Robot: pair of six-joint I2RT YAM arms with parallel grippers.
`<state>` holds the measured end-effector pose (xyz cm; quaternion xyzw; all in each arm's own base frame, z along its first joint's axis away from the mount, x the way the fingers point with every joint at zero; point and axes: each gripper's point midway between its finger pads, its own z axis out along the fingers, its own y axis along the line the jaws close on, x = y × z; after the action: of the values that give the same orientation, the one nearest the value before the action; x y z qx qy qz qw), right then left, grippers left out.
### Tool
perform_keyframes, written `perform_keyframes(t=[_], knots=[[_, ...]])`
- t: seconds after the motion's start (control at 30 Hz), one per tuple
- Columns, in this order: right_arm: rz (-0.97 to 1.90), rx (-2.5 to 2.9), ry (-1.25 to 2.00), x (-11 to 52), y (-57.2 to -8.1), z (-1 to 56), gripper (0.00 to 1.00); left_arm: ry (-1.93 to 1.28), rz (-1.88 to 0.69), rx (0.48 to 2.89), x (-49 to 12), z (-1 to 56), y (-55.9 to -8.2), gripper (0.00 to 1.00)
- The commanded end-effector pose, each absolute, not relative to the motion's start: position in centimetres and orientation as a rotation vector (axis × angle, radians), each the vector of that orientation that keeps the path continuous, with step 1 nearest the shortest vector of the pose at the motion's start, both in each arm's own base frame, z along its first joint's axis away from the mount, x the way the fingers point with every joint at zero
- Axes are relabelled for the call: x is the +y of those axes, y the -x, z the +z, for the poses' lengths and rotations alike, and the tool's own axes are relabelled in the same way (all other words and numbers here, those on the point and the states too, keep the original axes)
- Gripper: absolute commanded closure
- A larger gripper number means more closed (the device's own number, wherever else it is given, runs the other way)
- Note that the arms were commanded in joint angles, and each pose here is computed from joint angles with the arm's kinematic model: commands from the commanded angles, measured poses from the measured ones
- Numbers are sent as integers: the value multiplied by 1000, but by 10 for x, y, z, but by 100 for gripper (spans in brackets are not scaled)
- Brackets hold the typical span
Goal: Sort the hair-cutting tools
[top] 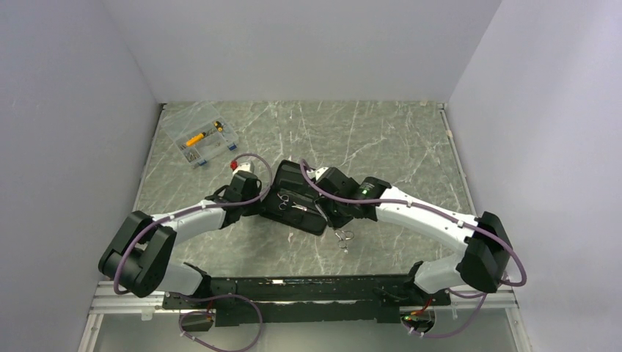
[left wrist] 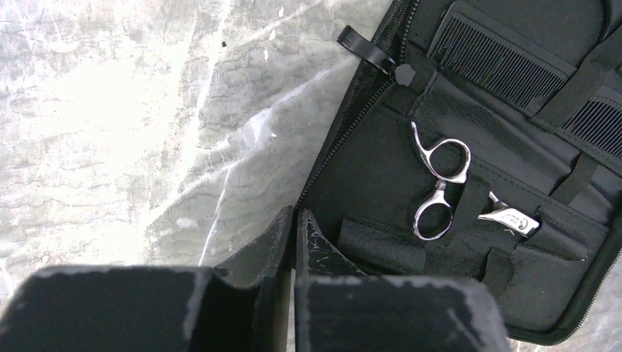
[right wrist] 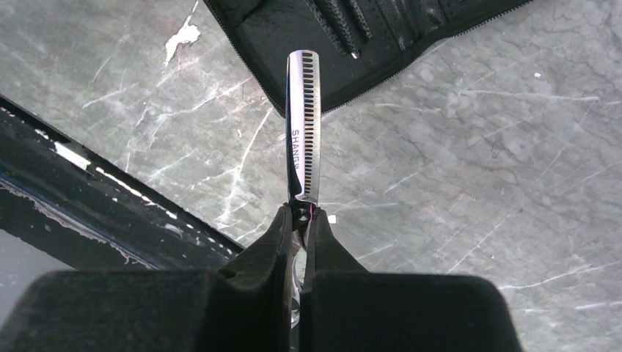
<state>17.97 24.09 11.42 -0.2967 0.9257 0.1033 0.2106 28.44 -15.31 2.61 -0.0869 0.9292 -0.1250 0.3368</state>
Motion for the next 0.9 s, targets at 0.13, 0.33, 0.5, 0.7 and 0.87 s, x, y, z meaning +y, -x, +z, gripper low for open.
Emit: perform_keyframes(t=[0.13,0.33,0.5,0.7,0.87], knots=[[374,2544,833,242,-171,123,100,93,-437,2352,-163,30,-278,100],[365,2610,929,243,-159,106,100,-6,-552,2279,-173,30,-261,100],[335,2674,1004,247,-151,91,100,-1,-569,2241,-169,22,-250,100],[155,2686,1044,241,-163,84,100,-104,-522,2256,-170,17,-248,100],[73,2637,1060,238,-175,87,100,-179,-542,2257,-182,15,-245,100]])
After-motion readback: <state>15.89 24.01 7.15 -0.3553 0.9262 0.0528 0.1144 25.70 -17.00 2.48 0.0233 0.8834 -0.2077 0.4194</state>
